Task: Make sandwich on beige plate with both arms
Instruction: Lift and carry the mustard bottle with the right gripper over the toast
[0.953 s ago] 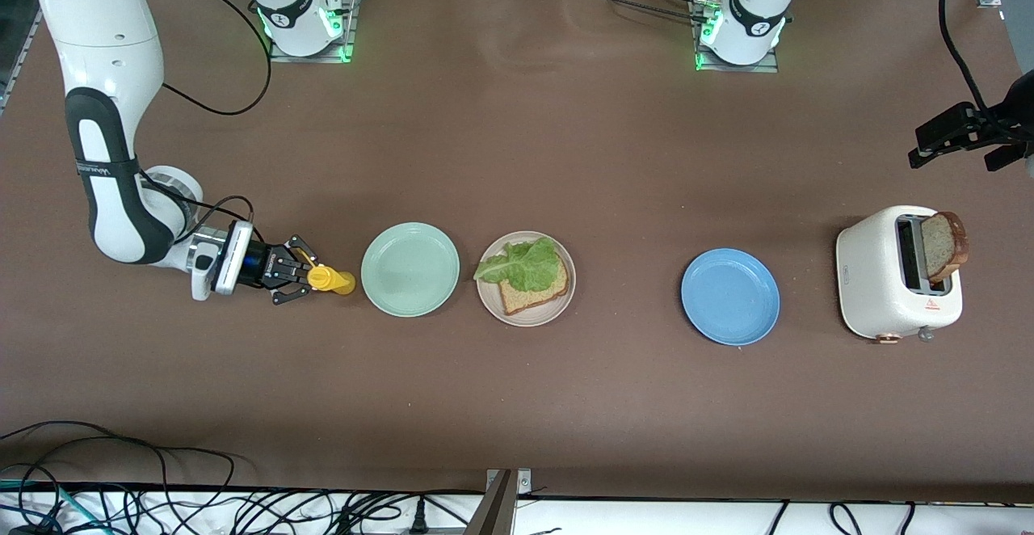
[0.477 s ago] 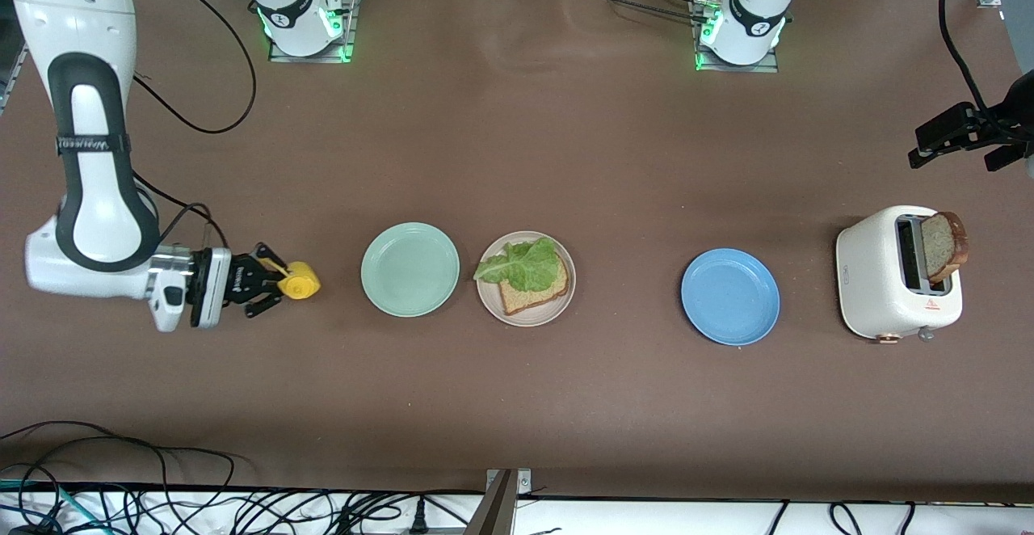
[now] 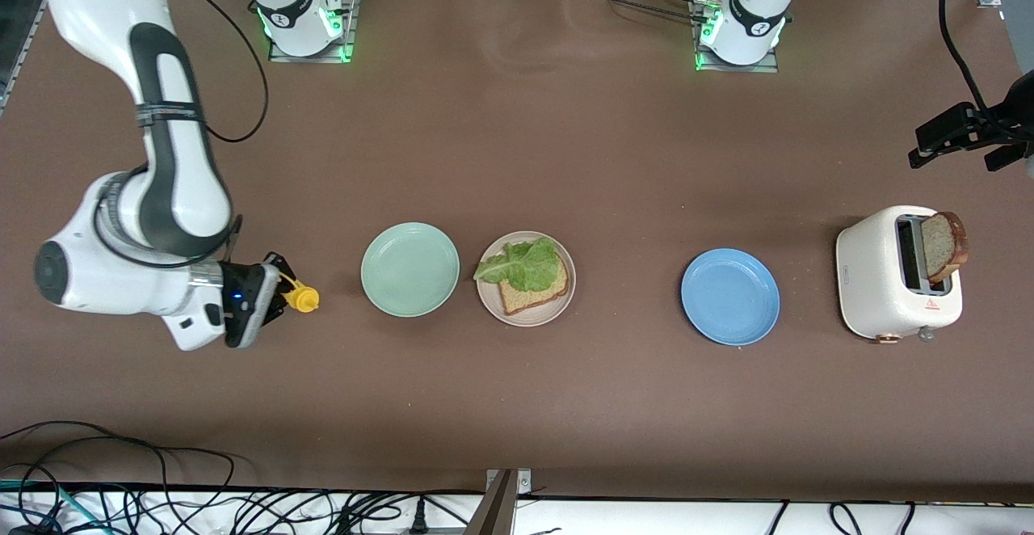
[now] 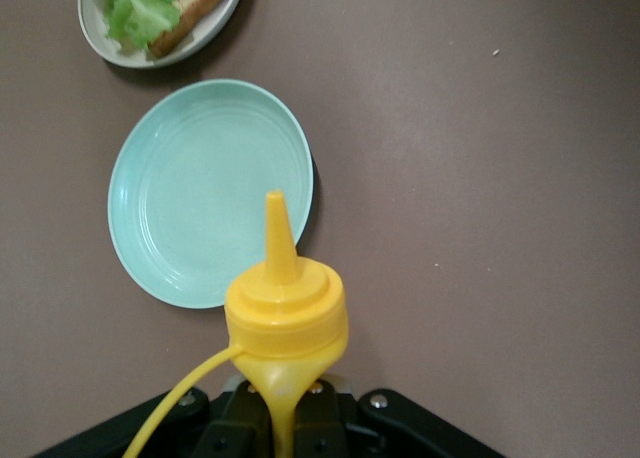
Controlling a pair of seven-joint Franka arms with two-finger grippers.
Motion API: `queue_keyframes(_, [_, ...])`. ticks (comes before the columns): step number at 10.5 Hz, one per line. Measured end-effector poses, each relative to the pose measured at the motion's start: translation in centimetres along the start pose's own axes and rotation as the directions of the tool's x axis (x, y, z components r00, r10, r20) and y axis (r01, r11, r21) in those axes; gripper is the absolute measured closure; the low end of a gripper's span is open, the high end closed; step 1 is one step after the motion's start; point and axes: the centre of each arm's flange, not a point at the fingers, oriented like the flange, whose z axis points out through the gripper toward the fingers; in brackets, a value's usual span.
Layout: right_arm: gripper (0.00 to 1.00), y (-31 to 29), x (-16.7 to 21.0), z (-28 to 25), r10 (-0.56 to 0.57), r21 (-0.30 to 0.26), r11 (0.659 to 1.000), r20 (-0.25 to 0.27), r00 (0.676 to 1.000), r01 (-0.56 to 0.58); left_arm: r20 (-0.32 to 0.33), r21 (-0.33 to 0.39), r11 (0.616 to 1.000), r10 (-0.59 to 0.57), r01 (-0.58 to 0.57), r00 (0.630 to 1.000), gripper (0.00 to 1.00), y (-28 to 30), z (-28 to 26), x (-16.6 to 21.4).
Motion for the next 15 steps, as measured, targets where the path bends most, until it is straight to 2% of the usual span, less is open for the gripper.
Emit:
queue_keyframes(1, [0.95,-0.1,0.2,0.4,-0.018,-0.012,1.0,0.042,0.999,0.019,0.0,0.0,1.0,0.0,0.0,1.0,0.0,0.0,0.0,0.0])
queue_keyframes(4, [0.95,-0.4,1.0,0.3,-0.015,-0.036,0.999,0.095,0.995,0.019,0.0,0.0,1.0,0.0,0.0,1.0,0.0,0.0,0.0,0.0])
queue_keyframes(6, [0.95,-1.5,3.2,0.6,-0.014,-0.079,0.996,0.192,0.981,0.03,0.0,0.0,1.0,0.0,0.0,1.0,0.0,0.0,0.0,0.0])
queue_keyframes(8, [0.95,-4.3,7.8,1.3,-0.021,-0.155,0.985,0.32,0.947,0.075,0.0,0.0,1.0,-0.001,0.001,1.0,0.0,-0.1,0.0,0.0])
queue_keyframes(10, [0.95,-8.0,12.3,2.4,0.0,-0.208,0.974,0.402,0.915,0.092,0.0,0.0,1.0,-0.003,0.003,1.0,0.0,-0.2,0.0,0.0])
queue_keyframes(11, [0.95,-9.8,14.0,2.8,0.007,-0.229,0.967,0.458,0.889,0.11,0.0,0.0,1.0,-0.005,0.005,1.0,0.0,-0.3,0.0,0.0])
queue_keyframes(15, [0.95,-16.2,18.9,3.2,0.073,-0.317,0.935,0.614,0.786,0.161,-0.001,0.0,1.0,-0.012,0.012,1.0,0.0,-0.7,0.0,0.0])
